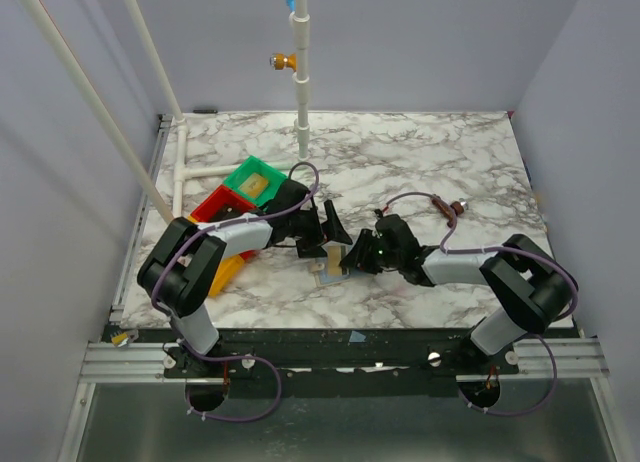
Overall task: Take the credit cards out of the card holder
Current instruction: Remove the credit card from the card holder.
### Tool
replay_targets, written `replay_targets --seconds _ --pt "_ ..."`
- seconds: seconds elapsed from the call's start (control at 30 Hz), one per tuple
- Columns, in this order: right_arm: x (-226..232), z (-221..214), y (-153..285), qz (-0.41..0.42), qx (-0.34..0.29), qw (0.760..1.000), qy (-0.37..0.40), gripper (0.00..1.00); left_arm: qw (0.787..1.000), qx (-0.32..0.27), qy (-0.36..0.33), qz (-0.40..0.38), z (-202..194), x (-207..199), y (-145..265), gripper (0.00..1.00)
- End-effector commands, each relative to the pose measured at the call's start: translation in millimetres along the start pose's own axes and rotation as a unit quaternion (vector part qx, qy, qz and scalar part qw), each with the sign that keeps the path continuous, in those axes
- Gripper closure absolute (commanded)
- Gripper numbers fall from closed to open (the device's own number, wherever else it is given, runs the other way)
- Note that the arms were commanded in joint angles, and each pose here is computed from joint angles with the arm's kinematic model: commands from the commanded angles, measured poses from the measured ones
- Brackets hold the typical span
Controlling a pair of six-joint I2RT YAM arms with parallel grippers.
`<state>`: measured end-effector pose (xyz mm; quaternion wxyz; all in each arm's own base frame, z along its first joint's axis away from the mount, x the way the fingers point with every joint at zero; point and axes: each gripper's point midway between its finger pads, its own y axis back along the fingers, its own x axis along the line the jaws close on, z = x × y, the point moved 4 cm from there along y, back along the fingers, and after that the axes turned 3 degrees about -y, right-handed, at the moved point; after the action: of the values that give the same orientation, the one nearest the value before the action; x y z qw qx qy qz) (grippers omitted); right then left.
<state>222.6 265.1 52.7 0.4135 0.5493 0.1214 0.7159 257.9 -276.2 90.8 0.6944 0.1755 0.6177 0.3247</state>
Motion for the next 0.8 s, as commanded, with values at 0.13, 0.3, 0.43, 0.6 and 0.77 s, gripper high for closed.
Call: replay_targets --seconds 0.13,0.3,0.43,0.6,0.77 --pt "-7.6 -3.0 5.0 0.018 -0.001 0.998 -0.054 0.69 1.0 0.009 -0.009 0.012 0.3 6.1 -4.9 0.01" --pt "-14.0 1.3 5.9 0.041 0.001 0.996 -0.082 0.69 1.0 0.013 -0.009 0.016 -2.2 9.5 -4.3 0.01" --pt "-13.2 0.2 4.0 0.057 0.01 0.994 -0.093 0.71 1.0 0.014 -0.01 0.016 -3.1 10.1 -4.3 0.01" --pt "-15.4 -0.7 2.6 0.064 0.016 0.992 -0.105 0.77 1.0 0.015 -0.01 0.017 -2.9 10.0 -4.7 0.01" --pt "-17.9 0.4 1.5 0.073 0.018 0.99 -0.12 0.8 1.0 0.016 -0.009 0.019 -3.7 11.9 -6.0 0.01"
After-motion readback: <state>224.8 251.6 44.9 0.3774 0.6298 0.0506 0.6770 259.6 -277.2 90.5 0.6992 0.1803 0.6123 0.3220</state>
